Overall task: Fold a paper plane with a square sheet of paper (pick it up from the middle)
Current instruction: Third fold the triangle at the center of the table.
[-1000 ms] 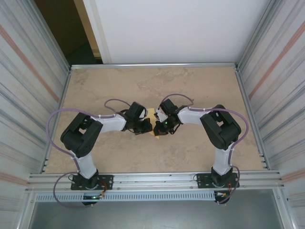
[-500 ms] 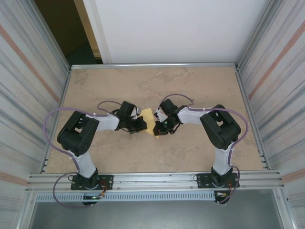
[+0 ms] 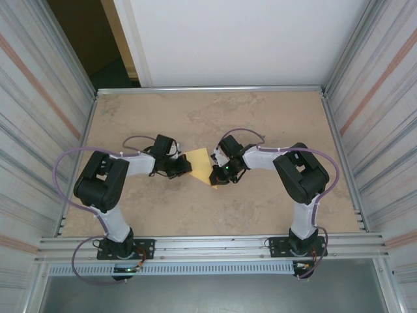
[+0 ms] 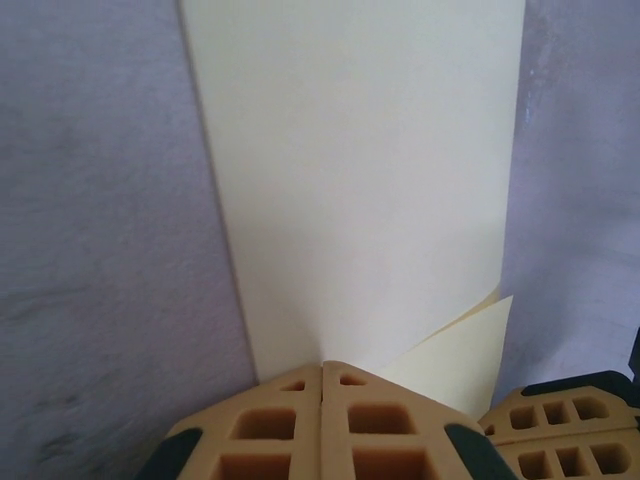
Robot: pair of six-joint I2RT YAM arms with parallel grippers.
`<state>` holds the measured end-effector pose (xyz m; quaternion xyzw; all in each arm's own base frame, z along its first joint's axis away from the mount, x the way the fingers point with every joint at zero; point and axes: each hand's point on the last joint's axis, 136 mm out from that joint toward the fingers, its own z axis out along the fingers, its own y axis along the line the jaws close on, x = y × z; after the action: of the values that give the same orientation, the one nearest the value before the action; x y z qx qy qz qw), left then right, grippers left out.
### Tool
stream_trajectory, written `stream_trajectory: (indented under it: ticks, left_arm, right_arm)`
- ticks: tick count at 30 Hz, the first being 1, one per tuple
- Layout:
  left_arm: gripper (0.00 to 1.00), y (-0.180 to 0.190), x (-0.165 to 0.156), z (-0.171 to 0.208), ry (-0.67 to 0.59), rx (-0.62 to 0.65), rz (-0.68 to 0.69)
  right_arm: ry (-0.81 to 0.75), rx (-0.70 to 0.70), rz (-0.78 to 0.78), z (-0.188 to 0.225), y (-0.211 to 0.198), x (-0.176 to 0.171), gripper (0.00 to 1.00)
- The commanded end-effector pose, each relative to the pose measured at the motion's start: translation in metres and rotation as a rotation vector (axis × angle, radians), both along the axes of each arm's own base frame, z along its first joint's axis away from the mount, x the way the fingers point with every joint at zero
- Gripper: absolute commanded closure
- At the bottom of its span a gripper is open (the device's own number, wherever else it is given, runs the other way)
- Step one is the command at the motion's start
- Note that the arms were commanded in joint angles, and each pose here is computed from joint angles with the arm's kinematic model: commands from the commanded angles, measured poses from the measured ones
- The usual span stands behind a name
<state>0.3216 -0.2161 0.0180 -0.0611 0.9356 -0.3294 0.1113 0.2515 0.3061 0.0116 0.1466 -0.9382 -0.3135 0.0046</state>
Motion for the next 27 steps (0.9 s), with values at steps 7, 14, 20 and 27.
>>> stream_trajectory:
  ticks: [7,14,20,27]
  left_arm:
    - [0.93,0.041,0.016,0.039,-0.088,0.135,0.107]
    - [0.91,-0.003,0.000,0.065,-0.121,0.000,0.064]
    - [0.92,-0.043,-0.010,0.034,-0.048,-0.024,-0.014]
    - [0.93,-0.039,-0.014,0.002,0.030,0.060,-0.023]
  right_arm:
    - [0.130,-0.187,-0.031,-0.037,-0.038,-0.028,1.00]
    - [0.121,-0.172,-0.031,-0.033,-0.033,-0.023,1.00]
    - [0.106,-0.150,-0.025,-0.028,-0.030,-0.020,1.00]
    - [0.069,-0.077,-0.007,-0.010,-0.020,-0.013,1.00]
